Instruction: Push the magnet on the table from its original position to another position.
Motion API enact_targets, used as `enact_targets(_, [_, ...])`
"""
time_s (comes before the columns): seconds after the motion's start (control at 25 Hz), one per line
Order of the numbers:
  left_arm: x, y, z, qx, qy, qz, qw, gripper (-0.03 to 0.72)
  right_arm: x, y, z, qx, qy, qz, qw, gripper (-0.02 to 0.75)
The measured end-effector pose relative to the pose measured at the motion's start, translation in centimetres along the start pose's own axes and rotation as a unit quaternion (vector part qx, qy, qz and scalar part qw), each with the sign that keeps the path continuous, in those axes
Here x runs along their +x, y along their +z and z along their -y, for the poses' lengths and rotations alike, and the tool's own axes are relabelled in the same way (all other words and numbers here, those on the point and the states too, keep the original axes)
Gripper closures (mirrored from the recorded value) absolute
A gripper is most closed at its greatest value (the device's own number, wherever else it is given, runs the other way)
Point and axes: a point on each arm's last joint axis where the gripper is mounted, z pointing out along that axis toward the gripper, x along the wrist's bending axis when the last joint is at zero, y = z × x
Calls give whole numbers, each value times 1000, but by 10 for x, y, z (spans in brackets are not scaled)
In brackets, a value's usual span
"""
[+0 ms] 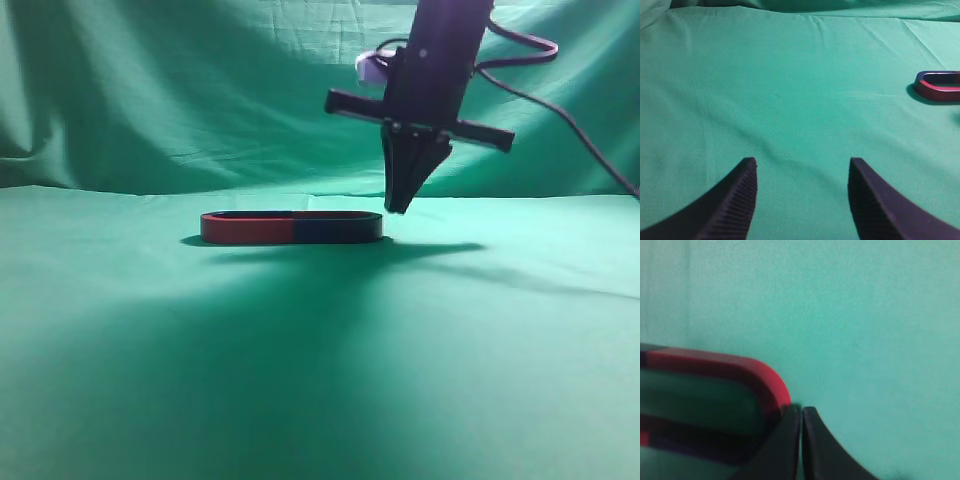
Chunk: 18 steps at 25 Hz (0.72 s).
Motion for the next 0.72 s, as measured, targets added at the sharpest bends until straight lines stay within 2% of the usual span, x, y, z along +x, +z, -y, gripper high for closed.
enact_targets(0.16, [0,0,0,0,0,0,1000,316,5,-29,-8,18,-20,19,999,738])
enact_targets(0.44, [0,0,0,0,0,0,1000,316,17,-105,-12,-54,-33,26,998,738])
enact_targets(0.56, [0,0,0,0,0,0,1000,316,21,-149,3,-89,-39,28,995,738])
enact_targets(0.72, [0,0,0,0,0,0,1000,316,14,-191,43,-102,-36,57,992,738])
